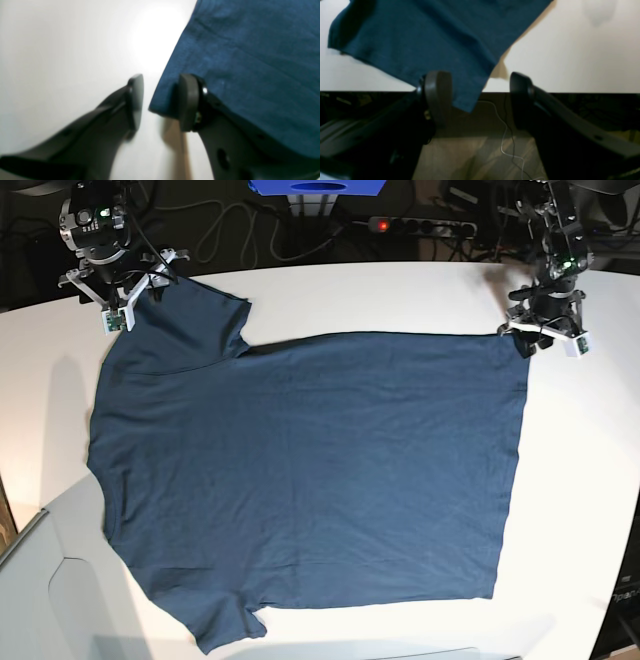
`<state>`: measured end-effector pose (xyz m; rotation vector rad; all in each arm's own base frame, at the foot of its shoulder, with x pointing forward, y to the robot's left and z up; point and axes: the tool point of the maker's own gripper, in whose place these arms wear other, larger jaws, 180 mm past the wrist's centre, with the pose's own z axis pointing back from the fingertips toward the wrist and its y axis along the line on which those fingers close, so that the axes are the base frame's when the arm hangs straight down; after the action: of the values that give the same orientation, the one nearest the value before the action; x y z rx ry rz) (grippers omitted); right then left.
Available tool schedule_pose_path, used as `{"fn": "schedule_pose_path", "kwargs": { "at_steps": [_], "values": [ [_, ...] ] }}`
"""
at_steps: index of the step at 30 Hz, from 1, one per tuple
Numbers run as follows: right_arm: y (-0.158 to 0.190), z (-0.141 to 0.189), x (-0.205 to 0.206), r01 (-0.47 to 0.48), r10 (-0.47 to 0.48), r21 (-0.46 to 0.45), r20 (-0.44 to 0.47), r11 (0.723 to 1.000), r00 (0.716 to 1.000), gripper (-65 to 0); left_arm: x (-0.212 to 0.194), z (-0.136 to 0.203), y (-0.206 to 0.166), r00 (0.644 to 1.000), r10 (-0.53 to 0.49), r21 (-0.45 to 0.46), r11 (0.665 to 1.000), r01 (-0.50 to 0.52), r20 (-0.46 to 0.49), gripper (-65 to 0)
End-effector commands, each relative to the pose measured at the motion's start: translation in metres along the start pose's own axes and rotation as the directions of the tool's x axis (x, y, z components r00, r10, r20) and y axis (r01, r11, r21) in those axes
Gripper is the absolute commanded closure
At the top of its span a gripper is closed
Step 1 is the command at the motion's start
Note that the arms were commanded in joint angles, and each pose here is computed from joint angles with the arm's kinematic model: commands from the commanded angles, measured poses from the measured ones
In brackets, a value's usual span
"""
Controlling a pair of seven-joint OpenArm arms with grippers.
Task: Fold the T-shirt properly
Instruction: 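Move both grippers down to the shirt's shoulder corners, then close both grippers on the shoulder corners of the blue shirt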
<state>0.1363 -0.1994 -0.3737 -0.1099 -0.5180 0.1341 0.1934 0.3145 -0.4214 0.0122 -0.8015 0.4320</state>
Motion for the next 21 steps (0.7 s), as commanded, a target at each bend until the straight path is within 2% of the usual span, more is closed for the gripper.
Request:
{"fn": "schedule_pose_path", "kwargs": {
  "at_steps": [1, 9, 14, 19, 21],
  "values": [
    [-0.002, 0.003, 0.004, -0.011, 0.012, -0.006, 0.019, 1.0, 1.0, -35.6, -0.006, 0.001, 0.002, 0.999, -0.008, 0.006, 1.0, 0.008, -0.036, -25.9],
    [-0.002, 0.003, 0.004, -0.013, 0.013, -0.007, 0.019, 1.0, 1.0, -35.6, -0.022, -0.001, -0.02, 0.997, -0.023, -0.041, 0.999, 0.02, -0.072, -25.6],
    [-0.003, 0.004, 0.004, -0.012, 0.012, -0.009, 0.019, 1.0, 1.0, -35.6, -0.035, -0.003, -0.032, 0.994, -0.036, -0.071, 0.997, 0.028, -0.105, -13.7],
    [-0.003, 0.003, 0.006, -0.015, 0.015, -0.008, 0.025, 1.0, 1.0, -35.7, -0.031, -0.002, -0.034, 0.995, -0.037, -0.076, 0.997, 0.03, -0.095, -1.5],
    [-0.003, 0.003, 0.007, -0.015, 0.015, -0.009, 0.03, 1.0, 0.999, -35.7, -0.03, -0.002, -0.033, 0.995, -0.037, -0.073, 0.997, 0.03, -0.093, 0.0]
  ]
}}
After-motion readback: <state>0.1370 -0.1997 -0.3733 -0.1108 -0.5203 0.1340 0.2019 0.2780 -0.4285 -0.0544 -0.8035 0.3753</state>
